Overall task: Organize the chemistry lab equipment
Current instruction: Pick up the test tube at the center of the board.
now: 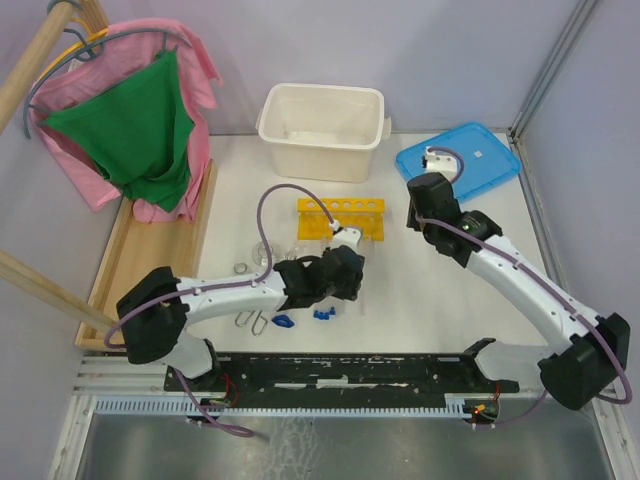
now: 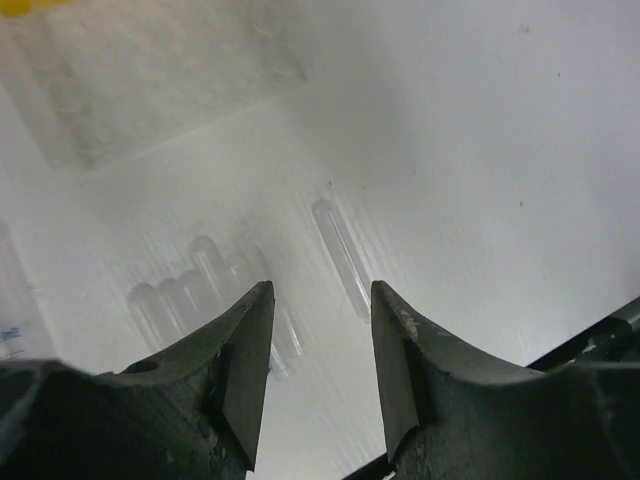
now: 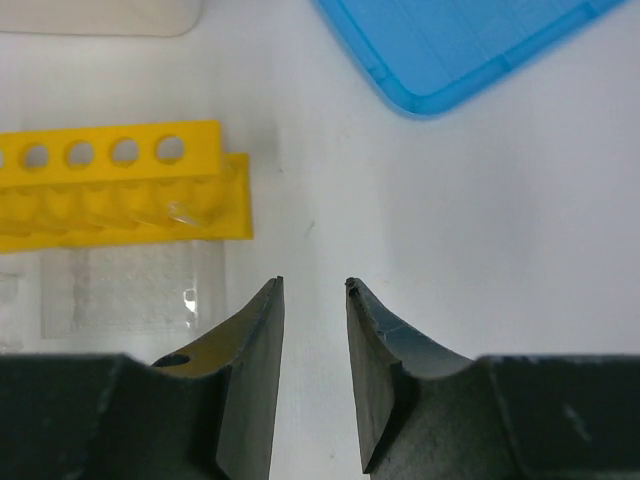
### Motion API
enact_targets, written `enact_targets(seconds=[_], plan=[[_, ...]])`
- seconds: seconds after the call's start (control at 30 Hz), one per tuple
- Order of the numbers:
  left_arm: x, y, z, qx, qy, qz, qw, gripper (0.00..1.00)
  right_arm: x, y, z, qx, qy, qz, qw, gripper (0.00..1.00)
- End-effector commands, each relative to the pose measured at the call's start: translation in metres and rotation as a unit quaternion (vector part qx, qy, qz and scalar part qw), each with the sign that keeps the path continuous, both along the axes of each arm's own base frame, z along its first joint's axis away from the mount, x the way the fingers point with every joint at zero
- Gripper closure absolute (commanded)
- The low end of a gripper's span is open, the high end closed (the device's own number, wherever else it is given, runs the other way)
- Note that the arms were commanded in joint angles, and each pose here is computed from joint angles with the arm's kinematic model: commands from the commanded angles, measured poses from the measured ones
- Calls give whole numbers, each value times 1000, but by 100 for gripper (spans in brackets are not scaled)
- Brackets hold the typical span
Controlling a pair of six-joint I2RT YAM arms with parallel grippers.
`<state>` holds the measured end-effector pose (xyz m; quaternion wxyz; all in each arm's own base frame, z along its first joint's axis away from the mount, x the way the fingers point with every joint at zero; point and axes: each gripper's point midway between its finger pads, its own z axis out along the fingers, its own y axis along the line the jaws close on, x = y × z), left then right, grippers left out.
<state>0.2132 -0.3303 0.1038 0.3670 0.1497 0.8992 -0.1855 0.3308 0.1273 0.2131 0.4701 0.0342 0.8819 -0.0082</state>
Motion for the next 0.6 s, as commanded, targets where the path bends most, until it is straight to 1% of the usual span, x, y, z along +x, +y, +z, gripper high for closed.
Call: enact_targets(seconds=[0.0,0.2,0.47,0.57], plan=[[-10,-21,-12,-15,35,22,999,50,-30,-42,-8,-28,18,-75,997,61],[-19,-33,-31,10,50,20,998,51,-46,-48,-14,-14,21,-71,997,61],[-42,-57,-41,50,46,-7,998,51,-50,-46,-23,-7,29,-60,998,61],[-47,-60,-46,53,54,-5,997,51,-51,-47,-23,-8,27,-61,998,61]])
